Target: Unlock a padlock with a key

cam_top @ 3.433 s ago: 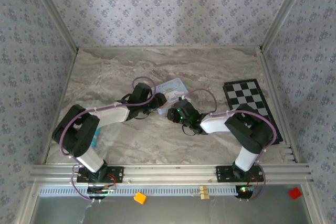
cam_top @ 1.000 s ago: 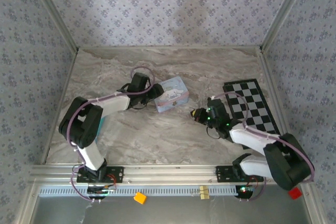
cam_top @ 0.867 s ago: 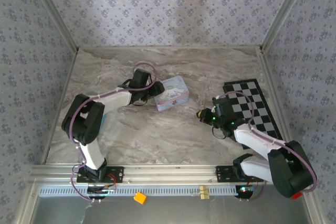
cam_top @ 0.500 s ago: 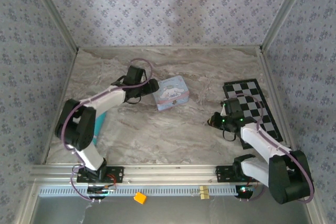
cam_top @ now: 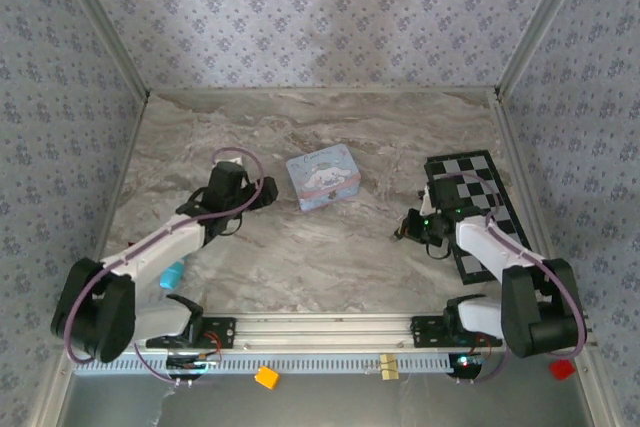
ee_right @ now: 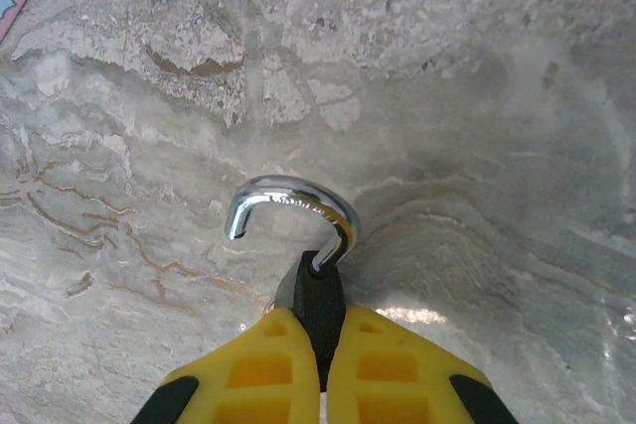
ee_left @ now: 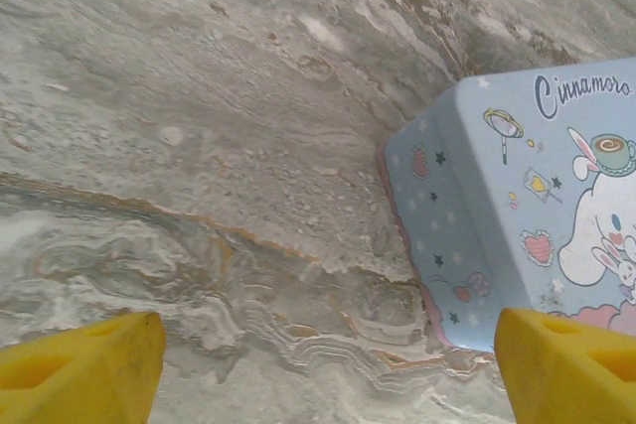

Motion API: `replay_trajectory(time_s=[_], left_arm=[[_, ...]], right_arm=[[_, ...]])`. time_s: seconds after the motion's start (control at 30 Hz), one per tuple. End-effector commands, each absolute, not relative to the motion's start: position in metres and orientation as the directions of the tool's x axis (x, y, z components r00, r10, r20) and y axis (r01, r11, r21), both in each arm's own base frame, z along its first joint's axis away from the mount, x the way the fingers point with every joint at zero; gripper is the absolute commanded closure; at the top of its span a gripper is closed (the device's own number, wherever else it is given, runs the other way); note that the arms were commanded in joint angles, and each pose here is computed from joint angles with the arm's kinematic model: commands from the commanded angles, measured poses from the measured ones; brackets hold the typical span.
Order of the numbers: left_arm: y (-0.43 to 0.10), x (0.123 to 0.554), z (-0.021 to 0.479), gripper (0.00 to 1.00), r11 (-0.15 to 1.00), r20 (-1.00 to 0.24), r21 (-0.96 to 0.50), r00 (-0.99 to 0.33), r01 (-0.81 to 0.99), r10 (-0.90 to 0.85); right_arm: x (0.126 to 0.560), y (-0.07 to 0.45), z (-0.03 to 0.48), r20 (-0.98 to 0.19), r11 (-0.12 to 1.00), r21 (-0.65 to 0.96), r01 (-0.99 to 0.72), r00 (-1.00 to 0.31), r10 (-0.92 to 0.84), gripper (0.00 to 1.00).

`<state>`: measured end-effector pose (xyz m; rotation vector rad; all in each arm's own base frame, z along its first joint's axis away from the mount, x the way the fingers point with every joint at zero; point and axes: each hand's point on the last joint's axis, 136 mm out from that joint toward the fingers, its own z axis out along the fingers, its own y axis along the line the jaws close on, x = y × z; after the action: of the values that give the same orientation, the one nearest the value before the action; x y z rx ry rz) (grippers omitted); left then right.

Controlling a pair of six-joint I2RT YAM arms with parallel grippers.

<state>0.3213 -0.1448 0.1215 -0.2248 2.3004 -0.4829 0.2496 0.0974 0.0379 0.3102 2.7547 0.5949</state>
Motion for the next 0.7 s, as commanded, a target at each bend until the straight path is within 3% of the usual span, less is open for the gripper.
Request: replay_trajectory(time_s=[0.0,0.1,0.67], left_arm=[[-0.134,0.328,0.145,0.14,0.914,-0.73,-0.406,-0.601,-0.002,-0.326],[-0.123,0.325,0.147,0.13,0.913,-0.74,-0.406,-0.577,-0.026,-0.345],[-0.091,0.318,0.159,0.11,0.918,-0.763,-0.386,-0.528,-0.092,-0.373]], right_arm=[[0.24,0.087,0.024,-0.188,0.916,0.358,0.183,-0.946,0.262,0.92],[0.24,0.085,0.021,-0.178,0.919,0.341,0.196,-0.947,0.268,0.89],[0.244,0.074,0.063,-0.322,0.932,0.325,0.16,-0.908,0.268,0.52]])
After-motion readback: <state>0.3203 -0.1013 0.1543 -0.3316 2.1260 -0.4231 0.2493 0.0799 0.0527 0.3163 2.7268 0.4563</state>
